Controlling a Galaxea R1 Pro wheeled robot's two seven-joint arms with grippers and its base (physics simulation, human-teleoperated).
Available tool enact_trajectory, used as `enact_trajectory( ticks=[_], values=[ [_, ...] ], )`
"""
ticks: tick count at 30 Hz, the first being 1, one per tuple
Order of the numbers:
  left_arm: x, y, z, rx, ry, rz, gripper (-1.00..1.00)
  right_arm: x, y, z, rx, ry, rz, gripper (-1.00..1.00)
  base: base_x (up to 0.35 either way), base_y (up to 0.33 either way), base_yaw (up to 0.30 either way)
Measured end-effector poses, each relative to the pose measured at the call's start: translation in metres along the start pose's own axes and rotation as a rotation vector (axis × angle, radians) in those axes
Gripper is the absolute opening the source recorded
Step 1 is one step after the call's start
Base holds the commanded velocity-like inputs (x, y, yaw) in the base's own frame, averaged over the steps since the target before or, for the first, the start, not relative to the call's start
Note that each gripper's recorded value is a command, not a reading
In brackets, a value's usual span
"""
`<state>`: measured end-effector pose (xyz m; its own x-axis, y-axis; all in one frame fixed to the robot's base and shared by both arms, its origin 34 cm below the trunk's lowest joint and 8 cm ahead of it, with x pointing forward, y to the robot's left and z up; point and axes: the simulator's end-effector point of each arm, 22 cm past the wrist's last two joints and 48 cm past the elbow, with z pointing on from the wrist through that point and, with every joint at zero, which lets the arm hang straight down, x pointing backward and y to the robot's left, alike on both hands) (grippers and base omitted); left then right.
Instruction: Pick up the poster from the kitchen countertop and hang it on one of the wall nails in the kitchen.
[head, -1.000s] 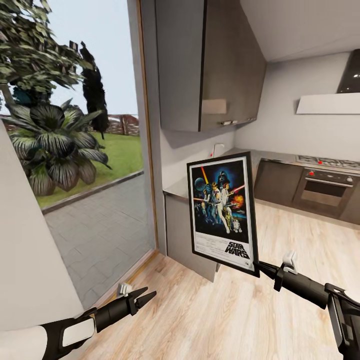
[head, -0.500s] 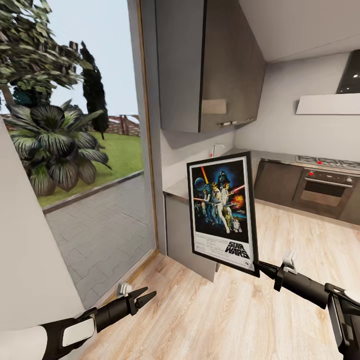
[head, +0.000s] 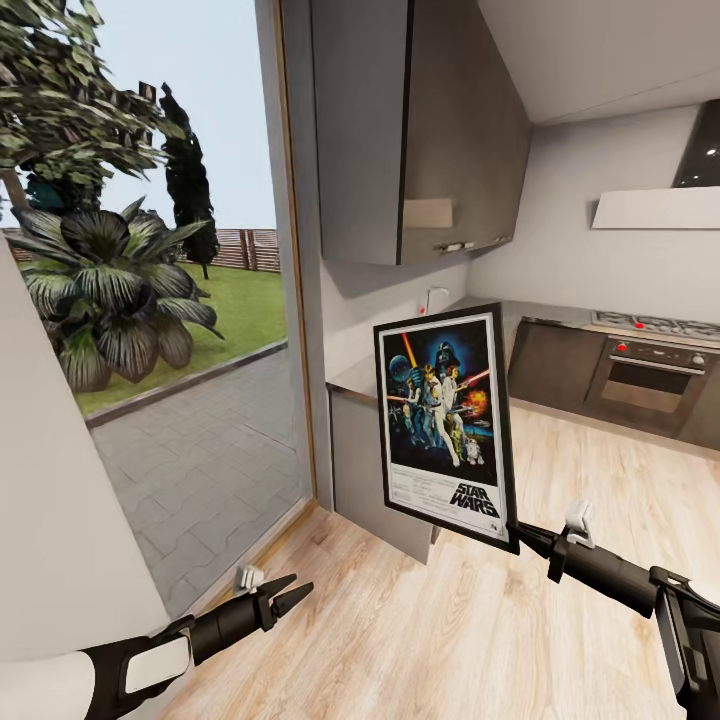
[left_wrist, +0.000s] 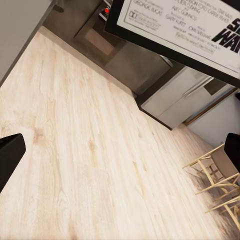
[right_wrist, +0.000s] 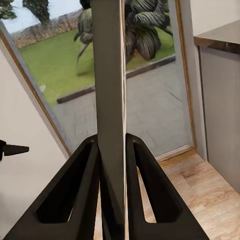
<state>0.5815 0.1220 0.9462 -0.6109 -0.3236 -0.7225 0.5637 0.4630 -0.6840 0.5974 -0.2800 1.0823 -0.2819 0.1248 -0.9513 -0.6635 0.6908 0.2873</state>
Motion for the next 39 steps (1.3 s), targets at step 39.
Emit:
enact_trajectory(
  ticks=[39],
  values=[
    [0.003,-0.006,0.01,0.012,-0.001,-0.007,1.0,-0.003,0.016,-0.002,-0.072,-0.011,-0.057,-1.0,-0.141,-0.12,0.108]
  ],
)
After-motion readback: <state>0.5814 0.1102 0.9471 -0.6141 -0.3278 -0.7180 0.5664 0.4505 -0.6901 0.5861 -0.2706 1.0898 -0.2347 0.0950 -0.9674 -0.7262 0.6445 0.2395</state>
